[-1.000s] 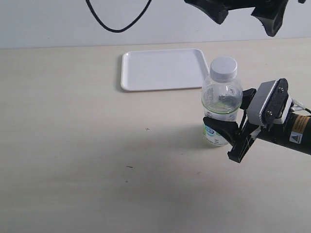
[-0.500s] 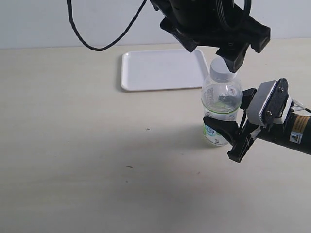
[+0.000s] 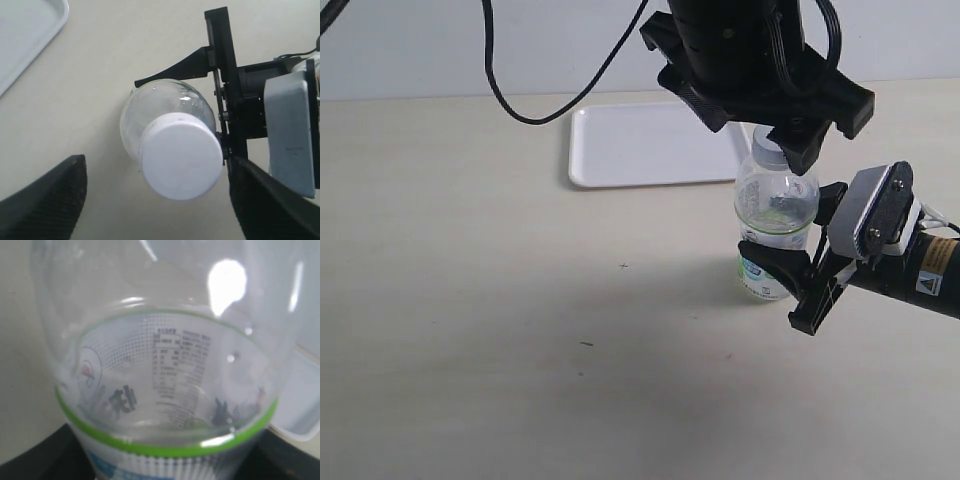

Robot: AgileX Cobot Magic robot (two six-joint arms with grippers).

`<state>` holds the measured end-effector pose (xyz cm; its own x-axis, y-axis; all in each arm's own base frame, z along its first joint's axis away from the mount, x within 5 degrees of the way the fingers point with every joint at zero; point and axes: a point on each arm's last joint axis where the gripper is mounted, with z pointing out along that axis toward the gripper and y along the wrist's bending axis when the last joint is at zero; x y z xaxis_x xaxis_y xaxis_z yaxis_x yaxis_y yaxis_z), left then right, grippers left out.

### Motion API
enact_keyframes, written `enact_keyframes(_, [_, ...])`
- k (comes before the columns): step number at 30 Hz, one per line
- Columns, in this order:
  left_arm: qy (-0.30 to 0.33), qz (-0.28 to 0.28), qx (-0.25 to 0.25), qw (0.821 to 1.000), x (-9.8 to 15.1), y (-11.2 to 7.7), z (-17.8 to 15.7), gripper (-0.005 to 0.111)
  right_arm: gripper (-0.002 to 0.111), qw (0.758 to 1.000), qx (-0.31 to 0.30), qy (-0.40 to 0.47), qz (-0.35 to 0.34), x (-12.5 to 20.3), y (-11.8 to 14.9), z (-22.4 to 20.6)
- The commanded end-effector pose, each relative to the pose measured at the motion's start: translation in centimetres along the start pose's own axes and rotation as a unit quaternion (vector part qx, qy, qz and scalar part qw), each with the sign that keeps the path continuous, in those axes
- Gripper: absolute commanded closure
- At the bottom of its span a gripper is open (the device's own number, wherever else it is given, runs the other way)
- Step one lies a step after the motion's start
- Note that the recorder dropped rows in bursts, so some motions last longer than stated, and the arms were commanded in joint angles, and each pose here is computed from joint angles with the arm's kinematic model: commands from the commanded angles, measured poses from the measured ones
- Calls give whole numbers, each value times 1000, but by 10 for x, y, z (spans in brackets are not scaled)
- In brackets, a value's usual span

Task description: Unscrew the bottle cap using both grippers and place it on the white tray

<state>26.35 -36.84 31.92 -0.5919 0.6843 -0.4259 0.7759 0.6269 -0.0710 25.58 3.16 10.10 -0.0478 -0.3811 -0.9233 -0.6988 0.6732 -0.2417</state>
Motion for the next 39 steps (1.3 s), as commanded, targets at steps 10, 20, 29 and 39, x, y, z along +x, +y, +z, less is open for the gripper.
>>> enact_keyframes(10, [-10, 3, 5, 1000, -1, -3, -2, 50, 108, 1000, 1, 23, -5, 4, -1, 0])
enact_keyframes(20, [-28, 2, 9, 1000, -5, -4, 0, 50, 108, 1000, 1, 23, -5, 4, -1, 0])
enact_keyframes(29, [-6, 0, 11, 1000, -3, -3, 15, 50, 108, 1000, 1, 22, -3, 4, -1, 0])
enact_keyframes(39, [-4, 0, 11, 1000, -1, -4, 6, 50, 108, 1000, 1, 20, -2, 4, -1, 0])
